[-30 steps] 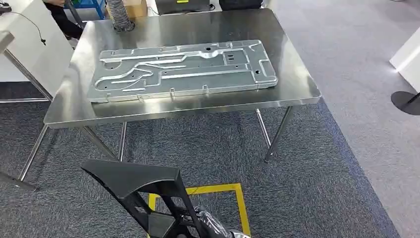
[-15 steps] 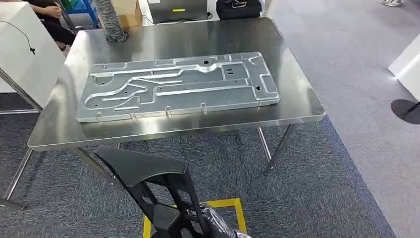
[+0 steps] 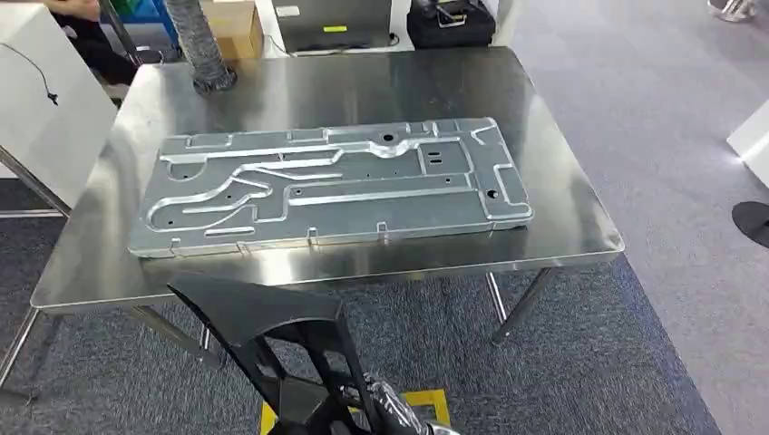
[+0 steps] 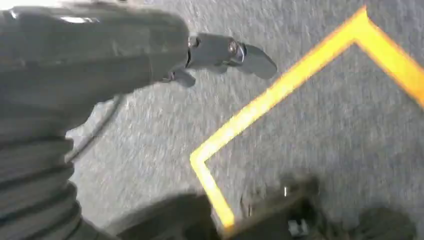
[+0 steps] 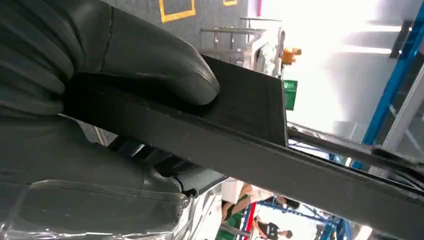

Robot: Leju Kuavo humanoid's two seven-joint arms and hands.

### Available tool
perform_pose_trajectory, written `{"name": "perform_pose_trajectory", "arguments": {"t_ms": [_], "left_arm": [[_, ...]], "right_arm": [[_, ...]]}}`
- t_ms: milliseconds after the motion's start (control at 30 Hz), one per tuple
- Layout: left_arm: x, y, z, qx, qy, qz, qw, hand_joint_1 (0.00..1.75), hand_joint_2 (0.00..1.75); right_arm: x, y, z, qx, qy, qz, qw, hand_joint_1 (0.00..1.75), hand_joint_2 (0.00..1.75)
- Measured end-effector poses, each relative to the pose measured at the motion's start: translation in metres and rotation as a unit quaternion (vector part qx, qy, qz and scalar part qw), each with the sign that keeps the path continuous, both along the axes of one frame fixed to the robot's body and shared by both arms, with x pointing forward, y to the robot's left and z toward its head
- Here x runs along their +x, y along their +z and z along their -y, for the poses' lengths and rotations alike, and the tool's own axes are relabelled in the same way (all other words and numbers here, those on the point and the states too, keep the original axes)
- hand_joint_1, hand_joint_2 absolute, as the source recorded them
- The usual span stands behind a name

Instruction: Take the parts from the cabinet and place them on the table.

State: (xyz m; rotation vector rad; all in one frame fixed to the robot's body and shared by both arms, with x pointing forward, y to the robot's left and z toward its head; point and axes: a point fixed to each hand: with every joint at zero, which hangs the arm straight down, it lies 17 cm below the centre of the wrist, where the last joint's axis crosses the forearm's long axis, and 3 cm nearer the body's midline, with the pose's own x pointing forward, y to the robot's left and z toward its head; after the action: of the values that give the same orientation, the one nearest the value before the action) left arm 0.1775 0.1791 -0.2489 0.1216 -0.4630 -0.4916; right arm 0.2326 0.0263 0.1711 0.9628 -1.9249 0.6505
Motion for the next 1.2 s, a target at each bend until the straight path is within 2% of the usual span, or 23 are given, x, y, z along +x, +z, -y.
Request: {"name": "perform_pose_trajectory", "arguments": {"t_ms": [300, 567, 833, 1000, 1100, 1200], "left_arm": [[-0.003, -0.001, -0.001, -0.002, -0.003, -0.003, 1.0, 0.0, 1.75], [-0.004, 0.0, 0.006, -0.011, -0.004, -0.001, 1.0, 0.0, 1.75], [0.0, 0.001, 0.007, -0.014, 0.001, -0.003, 1.0, 0.0, 1.75], [0.003, 0.003, 0.011, -0.026, 0.008, 0.001, 1.0, 0.0, 1.75], [0.002, 0.003, 0.012, -0.03, 0.007, 0.002, 1.0, 0.0, 1.75], [0.002, 0.003, 0.012, -0.032, 0.007, 0.002, 0.999, 0.0, 1.75]], "right_arm": [[0.016, -0.002, 0.005, -0.035, -0.039, 0.026, 0.998, 1.75, 1.75], [0.069, 0.029, 0.041, -0.044, -0.08, 0.065, 0.994, 1.75, 1.75], [0.146, 0.082, 0.105, -0.061, -0.173, 0.113, 0.976, 1.75, 1.75], [0.207, 0.121, 0.162, -0.129, -0.257, 0.195, 0.938, 1.75, 1.75], [0.249, 0.145, 0.206, -0.18, -0.309, 0.234, 0.904, 1.75, 1.75], [0.293, 0.171, 0.236, -0.243, -0.354, 0.272, 0.861, 1.75, 1.75]]}}
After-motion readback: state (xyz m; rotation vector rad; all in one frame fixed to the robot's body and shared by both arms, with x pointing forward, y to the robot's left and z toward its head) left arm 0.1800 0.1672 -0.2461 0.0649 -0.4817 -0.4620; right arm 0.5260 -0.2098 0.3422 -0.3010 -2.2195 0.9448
